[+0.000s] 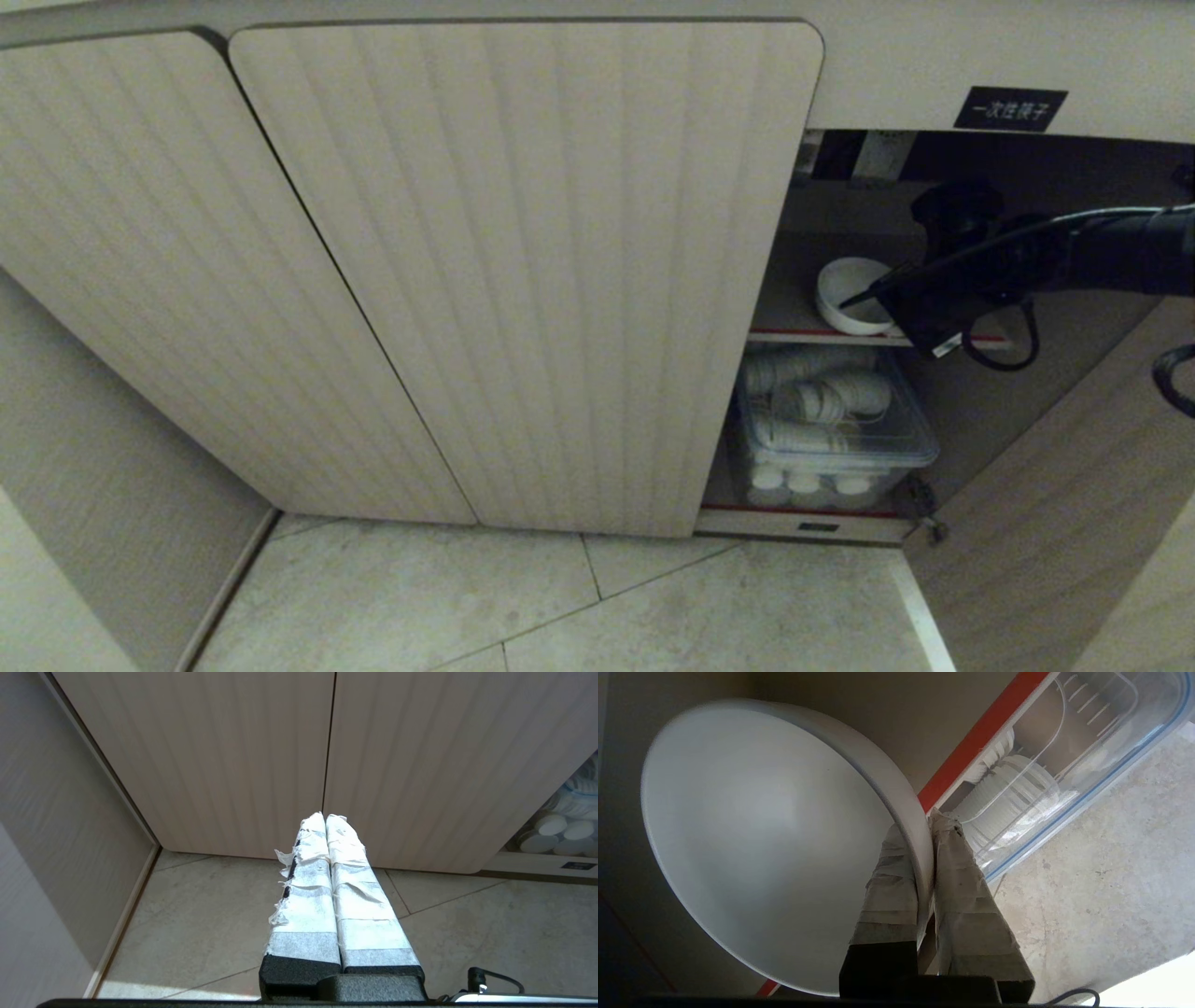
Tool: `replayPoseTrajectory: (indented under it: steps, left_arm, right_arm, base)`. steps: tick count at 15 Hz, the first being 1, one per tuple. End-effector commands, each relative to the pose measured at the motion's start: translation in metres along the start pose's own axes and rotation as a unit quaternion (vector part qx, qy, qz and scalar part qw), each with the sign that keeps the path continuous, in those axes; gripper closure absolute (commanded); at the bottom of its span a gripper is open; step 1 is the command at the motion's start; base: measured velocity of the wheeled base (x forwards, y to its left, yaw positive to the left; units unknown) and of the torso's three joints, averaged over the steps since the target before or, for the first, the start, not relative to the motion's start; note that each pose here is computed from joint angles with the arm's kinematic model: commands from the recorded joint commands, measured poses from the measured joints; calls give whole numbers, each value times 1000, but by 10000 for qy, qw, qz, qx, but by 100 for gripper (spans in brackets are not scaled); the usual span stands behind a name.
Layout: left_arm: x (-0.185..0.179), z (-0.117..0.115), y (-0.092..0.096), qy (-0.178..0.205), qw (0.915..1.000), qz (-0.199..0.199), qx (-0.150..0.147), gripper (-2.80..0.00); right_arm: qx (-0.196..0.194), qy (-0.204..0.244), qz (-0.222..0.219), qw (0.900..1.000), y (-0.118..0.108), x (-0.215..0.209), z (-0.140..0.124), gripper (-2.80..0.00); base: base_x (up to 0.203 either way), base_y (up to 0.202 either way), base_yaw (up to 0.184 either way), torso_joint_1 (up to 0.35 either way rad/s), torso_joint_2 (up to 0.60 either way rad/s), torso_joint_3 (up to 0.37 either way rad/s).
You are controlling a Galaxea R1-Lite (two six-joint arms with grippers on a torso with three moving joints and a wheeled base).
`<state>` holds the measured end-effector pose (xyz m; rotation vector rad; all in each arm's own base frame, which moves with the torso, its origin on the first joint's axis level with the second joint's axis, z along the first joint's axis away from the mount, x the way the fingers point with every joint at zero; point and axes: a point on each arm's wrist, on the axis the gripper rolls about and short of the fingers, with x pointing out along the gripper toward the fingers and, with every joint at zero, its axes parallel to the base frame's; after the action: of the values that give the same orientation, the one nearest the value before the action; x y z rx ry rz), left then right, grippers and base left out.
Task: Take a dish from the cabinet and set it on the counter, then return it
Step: Put it back into the cabinet
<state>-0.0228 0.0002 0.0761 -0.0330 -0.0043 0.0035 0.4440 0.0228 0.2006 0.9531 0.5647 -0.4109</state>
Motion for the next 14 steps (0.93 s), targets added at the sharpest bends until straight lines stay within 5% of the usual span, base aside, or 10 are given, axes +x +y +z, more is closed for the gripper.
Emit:
replayPoseTrajectory:
  steps: [1,14]
  left_arm:
    - [0,0,0,-10,10000,5,-4,0]
    - [0,0,0,-2,10000,4,-4,0]
  right_arm:
    - [30,1,-6,10000,0,1,-1,0]
    - [48,-66,112,9999,6,5,2,0]
  base:
    - [0,0,0,0,0,0]
    - [0,0,0,0,0,0]
